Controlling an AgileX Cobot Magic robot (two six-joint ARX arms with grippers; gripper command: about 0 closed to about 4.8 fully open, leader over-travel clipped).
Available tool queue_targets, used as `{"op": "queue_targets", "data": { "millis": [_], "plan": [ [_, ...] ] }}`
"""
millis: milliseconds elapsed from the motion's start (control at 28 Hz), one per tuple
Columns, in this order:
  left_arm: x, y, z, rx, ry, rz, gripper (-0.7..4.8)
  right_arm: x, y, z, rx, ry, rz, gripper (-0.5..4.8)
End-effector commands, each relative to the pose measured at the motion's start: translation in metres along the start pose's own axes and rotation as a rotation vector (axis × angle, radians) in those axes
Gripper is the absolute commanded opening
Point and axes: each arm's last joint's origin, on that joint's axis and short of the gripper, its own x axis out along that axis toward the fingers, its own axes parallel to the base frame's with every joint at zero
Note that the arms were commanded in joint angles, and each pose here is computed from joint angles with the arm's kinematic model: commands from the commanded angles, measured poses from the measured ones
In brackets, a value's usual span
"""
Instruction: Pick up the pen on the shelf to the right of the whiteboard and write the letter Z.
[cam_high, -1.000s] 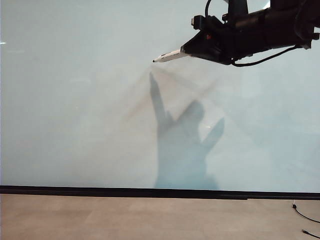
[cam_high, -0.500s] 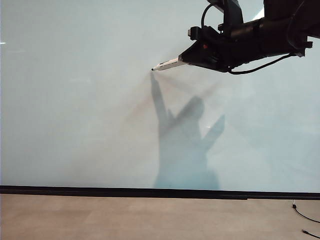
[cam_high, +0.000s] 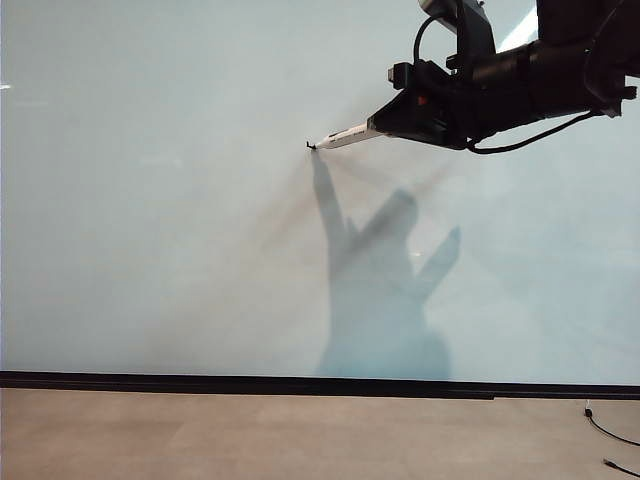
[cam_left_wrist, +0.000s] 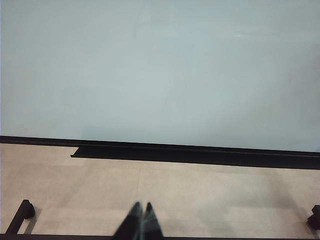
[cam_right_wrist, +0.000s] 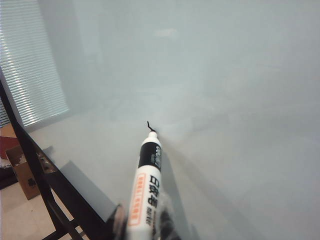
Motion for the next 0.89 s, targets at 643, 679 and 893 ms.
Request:
{"op": "queue_targets", "data": {
  "millis": [643,679,893],
  "plan": [
    [0.0,0.0,0.002,0.005,-0.013,-0.001,-0.04,-0.033,-0.015,0.007,-0.012,-0.018,-0.112,-0.06],
    [0.0,0.0,0.002,0.005,-0.013,-0.001,-0.04,-0.036,-0.017,0.006,-0.011,-0.017,-0.121,-0.06],
    [0.0,0.0,0.002,0.005,-0.013,-0.001,-0.04,-0.045,-0.018,0.006,-0.015,-0.024,-0.128,-0.06]
  ]
}}
